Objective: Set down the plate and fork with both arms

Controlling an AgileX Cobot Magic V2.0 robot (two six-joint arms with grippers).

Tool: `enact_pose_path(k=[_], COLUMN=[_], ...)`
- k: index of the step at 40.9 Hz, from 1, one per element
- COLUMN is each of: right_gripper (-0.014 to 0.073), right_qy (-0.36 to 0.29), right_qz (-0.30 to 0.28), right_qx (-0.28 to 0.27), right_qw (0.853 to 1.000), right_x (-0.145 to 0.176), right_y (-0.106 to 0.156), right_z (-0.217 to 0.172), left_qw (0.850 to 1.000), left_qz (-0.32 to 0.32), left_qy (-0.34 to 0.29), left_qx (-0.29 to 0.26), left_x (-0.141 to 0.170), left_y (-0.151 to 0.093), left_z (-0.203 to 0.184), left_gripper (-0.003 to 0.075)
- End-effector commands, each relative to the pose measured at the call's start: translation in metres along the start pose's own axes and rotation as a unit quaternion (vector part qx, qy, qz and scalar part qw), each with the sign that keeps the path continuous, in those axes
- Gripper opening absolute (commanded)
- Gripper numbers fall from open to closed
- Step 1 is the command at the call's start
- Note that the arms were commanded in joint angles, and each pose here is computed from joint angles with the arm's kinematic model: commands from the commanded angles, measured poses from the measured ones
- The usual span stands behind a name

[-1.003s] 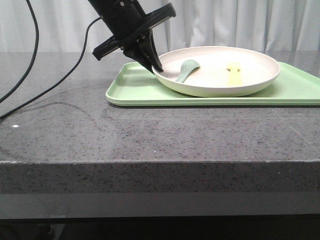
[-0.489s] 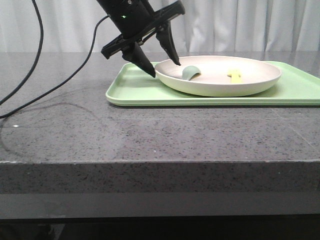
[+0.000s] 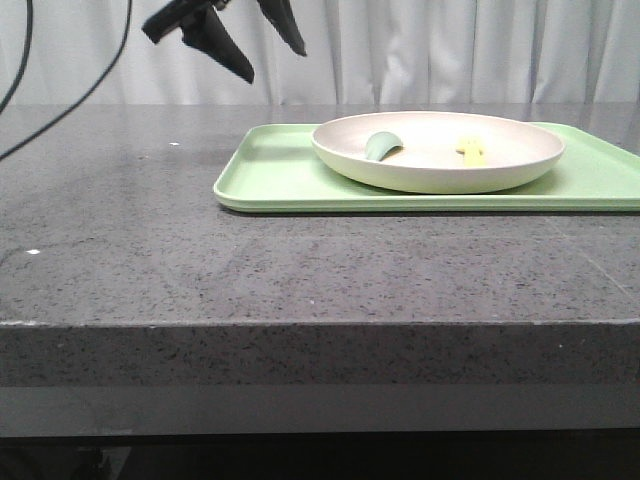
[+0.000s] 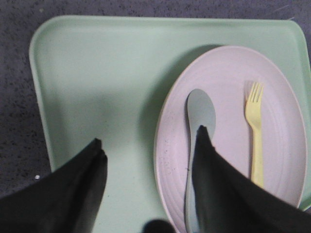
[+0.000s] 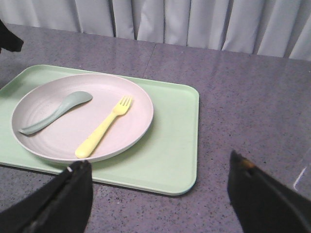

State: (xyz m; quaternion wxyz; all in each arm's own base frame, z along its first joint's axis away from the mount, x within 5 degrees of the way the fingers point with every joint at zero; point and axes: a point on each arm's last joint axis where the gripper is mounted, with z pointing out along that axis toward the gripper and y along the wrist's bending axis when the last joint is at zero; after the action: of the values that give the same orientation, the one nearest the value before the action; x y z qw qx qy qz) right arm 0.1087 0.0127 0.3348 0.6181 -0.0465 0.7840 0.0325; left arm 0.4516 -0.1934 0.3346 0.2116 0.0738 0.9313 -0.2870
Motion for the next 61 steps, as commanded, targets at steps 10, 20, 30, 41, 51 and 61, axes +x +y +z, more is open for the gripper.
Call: enact_pose_path(k=[10,20,30,41,51,61], right_gripper=[0.0592,0.0592,0.0592,0.0592,0.0592,0.0592], right_qy=[-0.051,-0.051,-0.051,-0.051,-0.051,-0.042], right_qz=[-0.006,-0.006,-0.006,-0.006,-0.006,-0.004], right_qx=[0.0,0.0,0.0,0.0,0.0,-0.001], right_qw=[0.999,0.999,0.999,0.999,0.999,0.999], right_x=[-0.018,-0.018,-0.018,-0.018,-0.018,-0.017], right_y=[0.0,0.0,0.0,0.0,0.0,0.0], right_z=[-0.003,-0.003,-0.003,-0.003,-0.003,0.006], left_qw=[0.993,0.977,0.965,0.951,0.916,0.885], left_qz=[0.092,0.128,0.134,0.119,0.135,0.151], left_qy=[-0.07,-0.115,-0.134,-0.219,-0.336,-0.41], left_qx=[0.005,-0.125,-0.18,-0.184,-0.175,-0.16], left_x=[0.0,0.007,0.03,0.079,0.155,0.24], left_y=[-0.037,-0.029,-0.021,0.003,0.024,0.042], left_z=[-0.08,-0.129,-0.161,-0.187,-0.199,-0.201], left_gripper=[-0.0018,-0.0018,-0.0018,-0.0018,-0.0018,-0.0018])
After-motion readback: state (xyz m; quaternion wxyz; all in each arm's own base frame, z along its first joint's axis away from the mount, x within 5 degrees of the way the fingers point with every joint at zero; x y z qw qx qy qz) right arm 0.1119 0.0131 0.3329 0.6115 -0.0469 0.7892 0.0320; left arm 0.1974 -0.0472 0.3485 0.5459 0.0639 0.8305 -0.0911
